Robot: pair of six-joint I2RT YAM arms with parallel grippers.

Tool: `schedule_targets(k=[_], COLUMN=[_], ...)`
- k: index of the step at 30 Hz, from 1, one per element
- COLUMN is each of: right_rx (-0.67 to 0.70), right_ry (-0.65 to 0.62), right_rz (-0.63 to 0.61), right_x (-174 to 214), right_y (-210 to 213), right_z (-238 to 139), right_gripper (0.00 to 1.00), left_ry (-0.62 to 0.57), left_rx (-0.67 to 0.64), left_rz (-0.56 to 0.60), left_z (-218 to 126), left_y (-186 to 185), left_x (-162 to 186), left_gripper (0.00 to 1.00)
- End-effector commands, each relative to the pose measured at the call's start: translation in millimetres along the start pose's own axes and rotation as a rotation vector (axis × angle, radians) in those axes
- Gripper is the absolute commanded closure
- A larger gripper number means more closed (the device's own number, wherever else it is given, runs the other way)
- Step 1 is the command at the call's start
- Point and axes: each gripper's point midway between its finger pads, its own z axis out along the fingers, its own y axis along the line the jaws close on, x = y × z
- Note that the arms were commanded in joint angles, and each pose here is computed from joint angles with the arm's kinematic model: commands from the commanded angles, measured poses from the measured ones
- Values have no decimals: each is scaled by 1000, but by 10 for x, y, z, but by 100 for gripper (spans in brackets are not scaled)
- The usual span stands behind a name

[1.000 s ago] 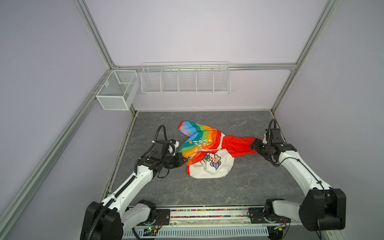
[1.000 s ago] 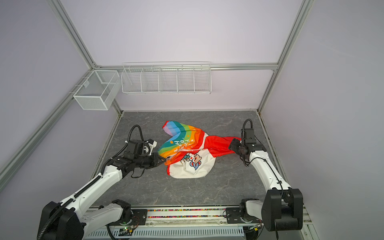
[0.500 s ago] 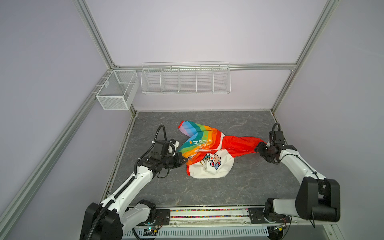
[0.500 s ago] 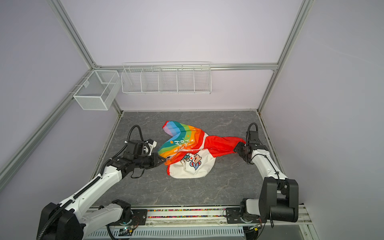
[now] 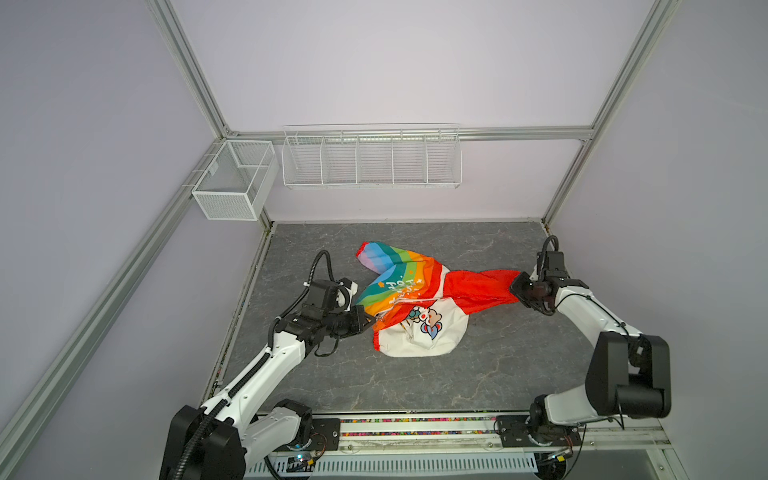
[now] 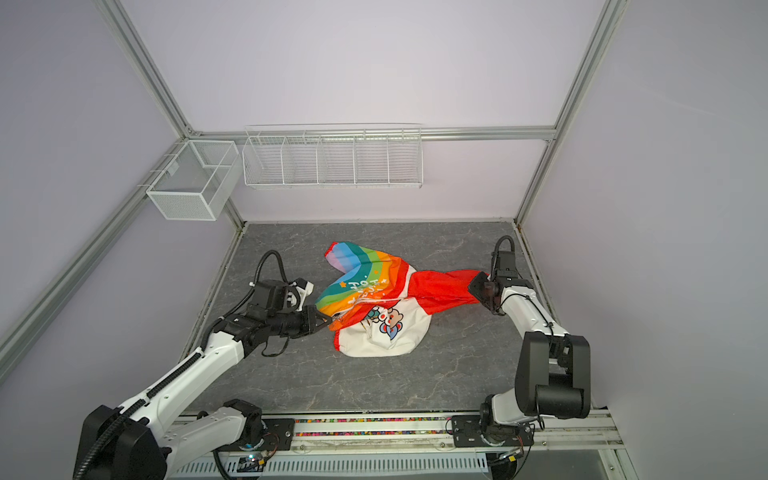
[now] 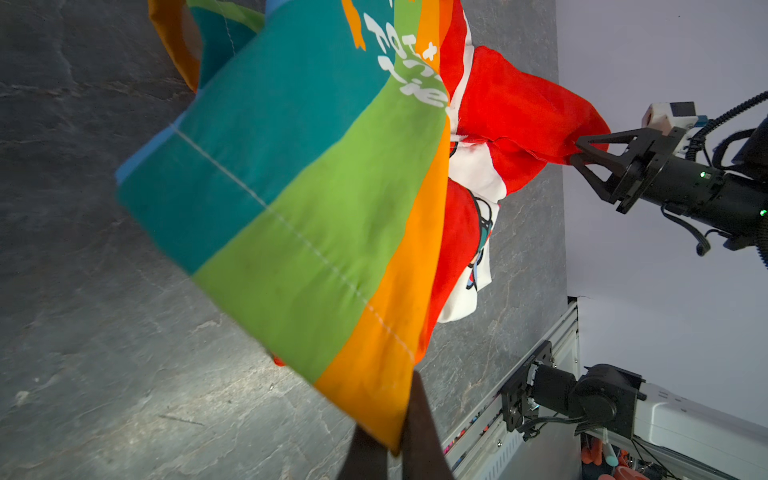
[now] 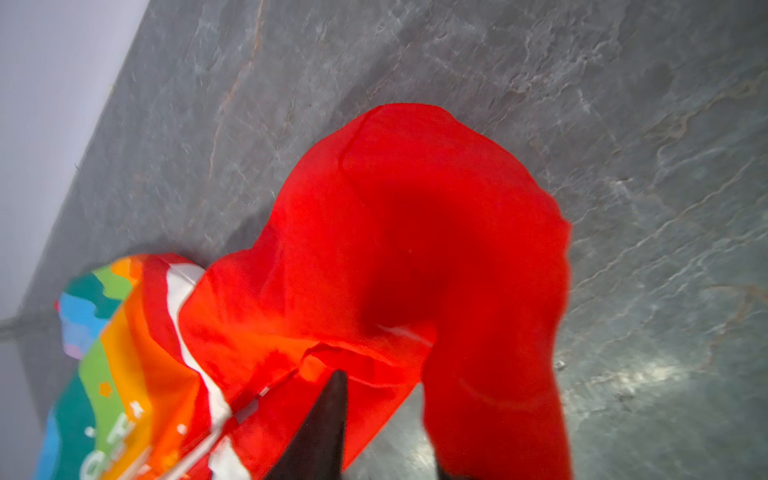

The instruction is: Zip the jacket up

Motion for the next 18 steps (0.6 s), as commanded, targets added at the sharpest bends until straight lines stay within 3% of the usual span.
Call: schedule_targets(k=[1,4,12,18], right_rx=[-31,-39,-102,-190], right_ry=[-42,-52,-99,-194], right_rz=[-4,-20,-26,-46], right_x=[-237,-398,-774,-1029], right_y=[131,204,385,635], right_z=[8,6,-243,-775], right_gripper=[80,94,94,94], left_ry=[11,13,-13,-152], left_rx=[3,0,-37,-125], left_rz=[4,9,48,165], left_z=[-9,-18,-101,-526], left_y=[2,-9,-49,-291], left_x=[26,17,-107,-523], left_gripper=[100,100,100,100])
